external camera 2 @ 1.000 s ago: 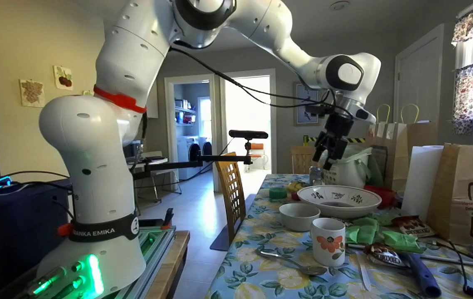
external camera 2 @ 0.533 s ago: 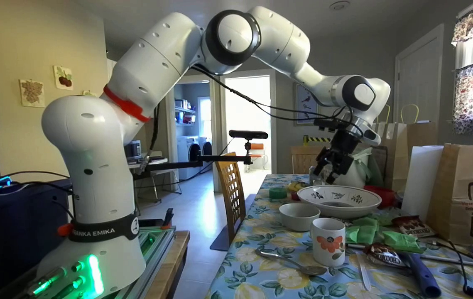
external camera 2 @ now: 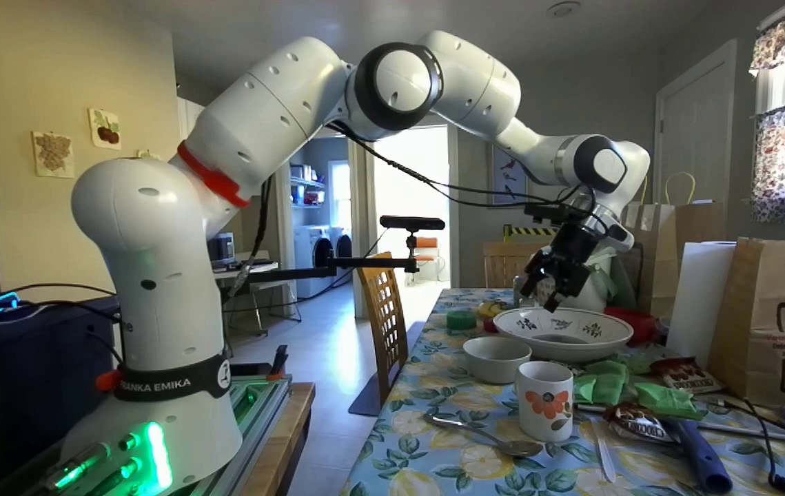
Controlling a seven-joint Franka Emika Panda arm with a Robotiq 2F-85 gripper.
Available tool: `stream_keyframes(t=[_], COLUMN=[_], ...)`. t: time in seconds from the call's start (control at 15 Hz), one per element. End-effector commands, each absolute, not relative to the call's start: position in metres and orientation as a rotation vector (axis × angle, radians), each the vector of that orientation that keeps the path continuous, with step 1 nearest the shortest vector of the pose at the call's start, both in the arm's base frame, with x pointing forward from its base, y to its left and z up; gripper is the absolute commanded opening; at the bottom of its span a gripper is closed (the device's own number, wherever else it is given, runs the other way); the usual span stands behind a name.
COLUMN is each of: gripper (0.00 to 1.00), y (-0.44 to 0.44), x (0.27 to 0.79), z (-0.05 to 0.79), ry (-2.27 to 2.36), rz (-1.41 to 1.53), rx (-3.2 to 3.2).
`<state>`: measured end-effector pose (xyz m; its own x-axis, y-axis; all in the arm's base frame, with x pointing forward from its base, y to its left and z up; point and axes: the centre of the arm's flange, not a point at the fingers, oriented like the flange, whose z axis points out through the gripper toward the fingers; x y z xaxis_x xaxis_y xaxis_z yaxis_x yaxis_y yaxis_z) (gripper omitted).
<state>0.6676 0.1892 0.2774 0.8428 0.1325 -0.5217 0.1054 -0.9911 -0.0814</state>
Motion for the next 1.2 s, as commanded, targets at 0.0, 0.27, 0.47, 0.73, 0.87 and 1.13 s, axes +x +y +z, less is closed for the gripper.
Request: stream_keyframes(t=[0.0,0.27,0.47,0.73,0.87,1.13], gripper=[1.0,1.0,1.0,1.0,1.0,1.0], y=[0.192,0.194,0.194,0.185,0.18,0.172], x=[0.665,0.648,0.636,0.621,0.613,0.613], z=[0.277,0.272,0.266,0.256,0.251,0.244], ry=[-0.283,-0.318,-0.326,-0.31,-0.3,-0.312], rz=[0.832,0.846,0.864,0.882,0.894,0.916], rx=[-3.01,-3.016,-3.006,-3.001,-2.998,-2.994])
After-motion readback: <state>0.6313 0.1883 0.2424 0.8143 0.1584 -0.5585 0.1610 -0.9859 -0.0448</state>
